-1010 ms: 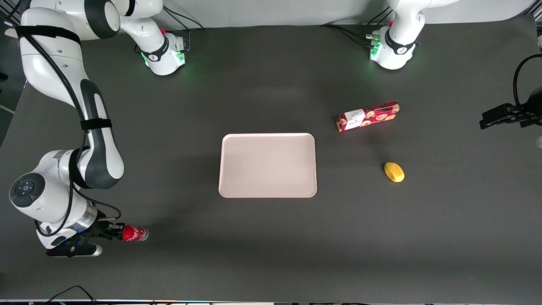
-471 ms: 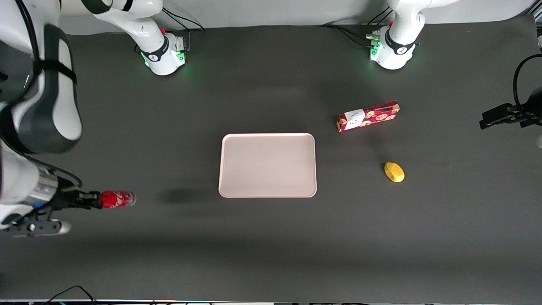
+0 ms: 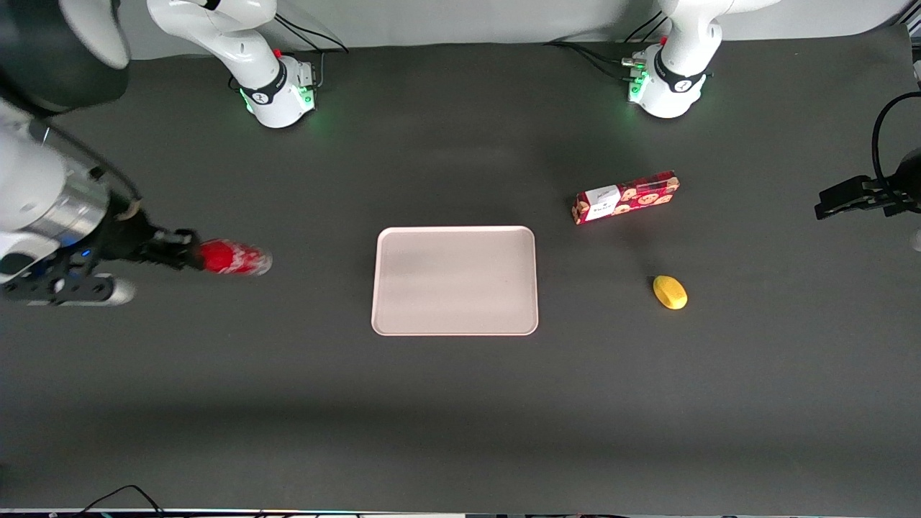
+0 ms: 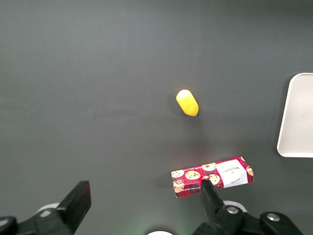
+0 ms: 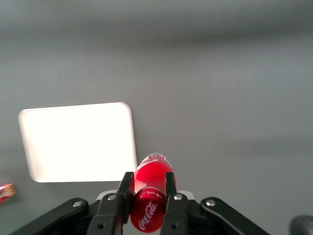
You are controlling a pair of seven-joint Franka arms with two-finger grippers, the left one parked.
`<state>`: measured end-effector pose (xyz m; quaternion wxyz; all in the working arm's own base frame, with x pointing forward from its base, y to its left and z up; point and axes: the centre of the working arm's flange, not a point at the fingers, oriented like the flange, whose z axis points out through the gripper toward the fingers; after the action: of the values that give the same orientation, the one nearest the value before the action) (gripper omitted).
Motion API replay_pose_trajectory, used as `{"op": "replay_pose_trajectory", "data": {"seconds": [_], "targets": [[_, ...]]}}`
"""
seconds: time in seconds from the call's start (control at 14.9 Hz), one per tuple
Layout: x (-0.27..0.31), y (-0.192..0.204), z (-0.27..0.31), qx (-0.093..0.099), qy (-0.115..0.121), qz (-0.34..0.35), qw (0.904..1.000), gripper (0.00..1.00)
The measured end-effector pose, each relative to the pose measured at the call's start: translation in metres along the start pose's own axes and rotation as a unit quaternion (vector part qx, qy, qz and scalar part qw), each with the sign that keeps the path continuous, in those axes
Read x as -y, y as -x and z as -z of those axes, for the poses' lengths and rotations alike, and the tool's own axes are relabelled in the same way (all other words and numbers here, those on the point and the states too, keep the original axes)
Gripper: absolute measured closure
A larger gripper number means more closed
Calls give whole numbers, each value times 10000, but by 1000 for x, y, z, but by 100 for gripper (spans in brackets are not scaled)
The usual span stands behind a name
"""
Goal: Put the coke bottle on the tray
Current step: 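Lift the bottle and carry it toward the white tray, then lower the bottle onto the tray corner and open the right gripper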
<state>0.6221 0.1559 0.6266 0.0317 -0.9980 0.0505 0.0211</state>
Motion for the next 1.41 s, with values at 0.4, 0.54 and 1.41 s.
{"op": "replay_pose_trajectory", "data": {"seconds": [0.4,0.54,1.41], "targets": [[136,53,-85,421,14,-942,9947,70],[144,49,-141,327,190,-1137,9928,70],[170,84,-304,-387,662,-1537,9851,70]]}}
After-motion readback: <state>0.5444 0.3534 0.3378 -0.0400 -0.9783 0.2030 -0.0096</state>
